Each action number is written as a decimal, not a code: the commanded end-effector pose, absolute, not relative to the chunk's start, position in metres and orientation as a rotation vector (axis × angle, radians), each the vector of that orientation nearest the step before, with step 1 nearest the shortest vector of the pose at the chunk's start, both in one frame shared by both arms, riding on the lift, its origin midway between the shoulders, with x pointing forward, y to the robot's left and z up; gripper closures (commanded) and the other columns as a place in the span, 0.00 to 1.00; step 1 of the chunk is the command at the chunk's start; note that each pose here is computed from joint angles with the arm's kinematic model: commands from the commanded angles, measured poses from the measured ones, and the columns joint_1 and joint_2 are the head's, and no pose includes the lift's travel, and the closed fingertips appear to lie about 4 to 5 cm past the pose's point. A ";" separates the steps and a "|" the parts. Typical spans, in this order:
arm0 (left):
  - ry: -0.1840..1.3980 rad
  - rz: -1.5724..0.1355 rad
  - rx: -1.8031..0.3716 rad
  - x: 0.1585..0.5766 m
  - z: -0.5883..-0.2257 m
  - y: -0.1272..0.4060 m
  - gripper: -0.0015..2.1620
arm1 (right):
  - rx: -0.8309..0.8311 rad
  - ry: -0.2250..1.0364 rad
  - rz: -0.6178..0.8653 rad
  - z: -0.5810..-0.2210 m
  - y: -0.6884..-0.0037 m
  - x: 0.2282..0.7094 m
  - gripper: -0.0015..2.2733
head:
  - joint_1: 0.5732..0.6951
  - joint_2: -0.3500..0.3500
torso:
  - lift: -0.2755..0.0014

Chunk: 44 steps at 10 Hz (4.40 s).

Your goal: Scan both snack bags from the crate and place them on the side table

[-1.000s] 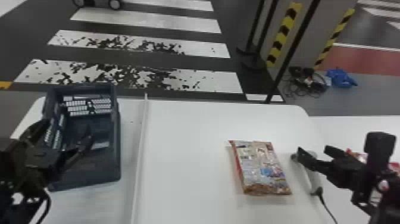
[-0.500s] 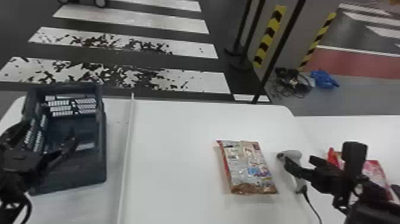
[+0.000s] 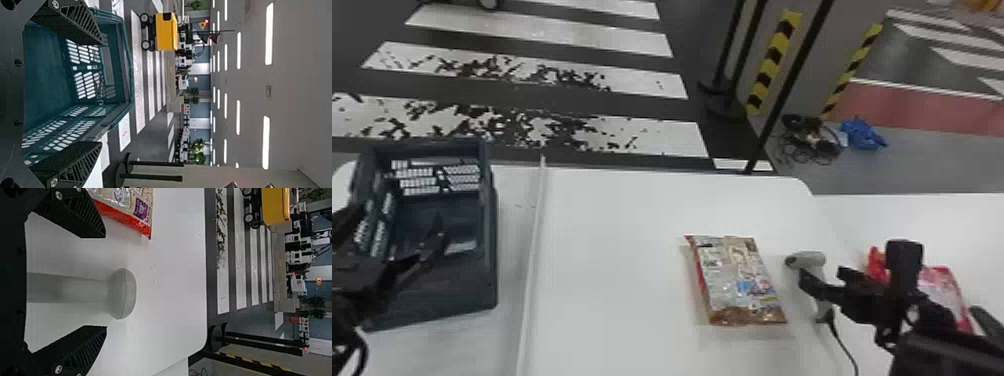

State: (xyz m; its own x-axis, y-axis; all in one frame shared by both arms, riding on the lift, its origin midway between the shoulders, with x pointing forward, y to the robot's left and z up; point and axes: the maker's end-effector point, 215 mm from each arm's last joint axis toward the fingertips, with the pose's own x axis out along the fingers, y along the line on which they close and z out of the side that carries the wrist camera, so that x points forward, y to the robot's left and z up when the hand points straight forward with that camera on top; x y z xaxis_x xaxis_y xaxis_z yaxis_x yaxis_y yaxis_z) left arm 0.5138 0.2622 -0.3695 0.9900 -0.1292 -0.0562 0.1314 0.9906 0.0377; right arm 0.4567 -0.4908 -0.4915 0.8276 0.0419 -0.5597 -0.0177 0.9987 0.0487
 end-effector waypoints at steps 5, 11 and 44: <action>0.058 -0.130 0.043 0.514 -0.372 0.263 0.04 | 0.014 0.658 0.020 -0.515 -0.500 0.468 0.16 | 1.00 0.13 | 0.64; 0.061 -0.136 0.044 0.512 -0.373 0.258 0.04 | -0.005 0.708 -0.017 -0.525 -0.517 0.456 0.90 | 1.00 0.10 | 0.64; 0.062 -0.135 0.042 0.513 -0.371 0.260 0.04 | -0.018 0.781 0.217 -0.452 -0.295 0.454 0.94 | 1.00 0.46 | 0.64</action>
